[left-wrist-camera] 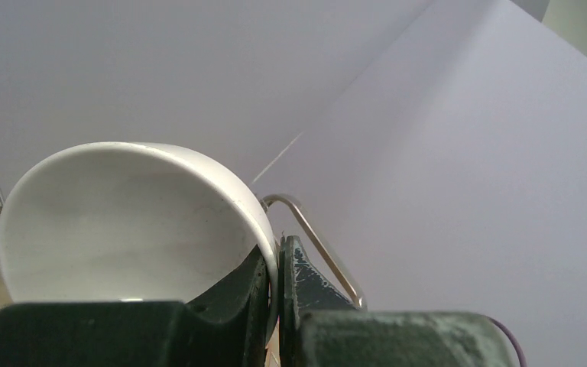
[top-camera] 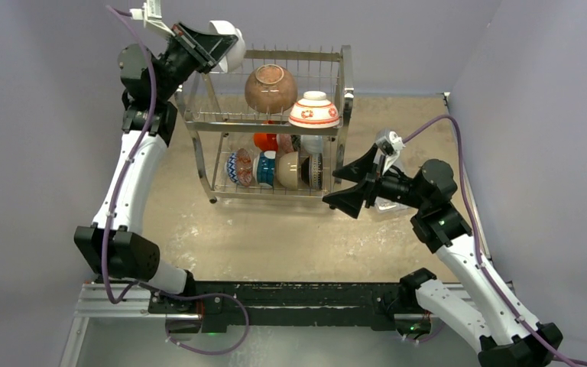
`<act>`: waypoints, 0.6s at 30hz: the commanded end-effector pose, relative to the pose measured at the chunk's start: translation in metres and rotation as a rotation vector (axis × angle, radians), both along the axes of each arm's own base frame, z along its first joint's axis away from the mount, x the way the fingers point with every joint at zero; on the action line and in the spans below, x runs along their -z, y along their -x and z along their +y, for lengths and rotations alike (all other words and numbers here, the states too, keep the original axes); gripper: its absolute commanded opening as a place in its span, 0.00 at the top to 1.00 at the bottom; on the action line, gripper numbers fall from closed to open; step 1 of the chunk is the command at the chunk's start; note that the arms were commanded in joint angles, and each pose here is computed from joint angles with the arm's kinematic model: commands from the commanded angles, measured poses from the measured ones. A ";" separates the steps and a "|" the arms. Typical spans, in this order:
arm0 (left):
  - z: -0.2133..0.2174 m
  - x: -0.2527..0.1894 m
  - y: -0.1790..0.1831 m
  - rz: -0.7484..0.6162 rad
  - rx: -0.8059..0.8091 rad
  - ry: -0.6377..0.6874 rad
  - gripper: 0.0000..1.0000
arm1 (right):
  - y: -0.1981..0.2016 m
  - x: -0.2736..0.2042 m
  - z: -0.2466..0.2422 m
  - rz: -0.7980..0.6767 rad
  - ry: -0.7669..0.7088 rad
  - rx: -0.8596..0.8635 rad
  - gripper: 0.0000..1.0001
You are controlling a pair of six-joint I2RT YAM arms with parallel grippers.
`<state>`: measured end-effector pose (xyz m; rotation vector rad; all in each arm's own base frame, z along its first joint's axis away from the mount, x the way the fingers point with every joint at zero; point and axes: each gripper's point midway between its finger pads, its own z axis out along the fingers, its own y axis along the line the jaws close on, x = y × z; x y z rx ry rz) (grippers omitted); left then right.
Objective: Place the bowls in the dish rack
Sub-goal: Turn the bowl upside down on the dish rack.
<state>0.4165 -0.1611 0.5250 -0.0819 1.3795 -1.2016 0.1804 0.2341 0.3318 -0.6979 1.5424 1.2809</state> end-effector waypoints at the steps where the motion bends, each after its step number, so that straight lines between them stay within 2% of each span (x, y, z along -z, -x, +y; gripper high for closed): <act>1: -0.009 -0.022 0.020 -0.104 0.122 0.068 1.00 | 0.005 -0.004 -0.001 -0.036 -0.010 -0.011 0.01; 7: -0.008 0.012 0.007 -0.029 0.123 0.094 1.00 | 0.003 -0.002 0.000 -0.030 -0.006 -0.008 0.01; 13: 0.013 0.031 0.012 0.024 -0.036 0.101 1.00 | 0.003 0.001 0.000 -0.022 -0.002 -0.011 0.01; 18: 0.020 0.051 0.023 0.085 -0.085 0.129 1.00 | 0.003 0.000 0.001 -0.021 -0.011 -0.013 0.01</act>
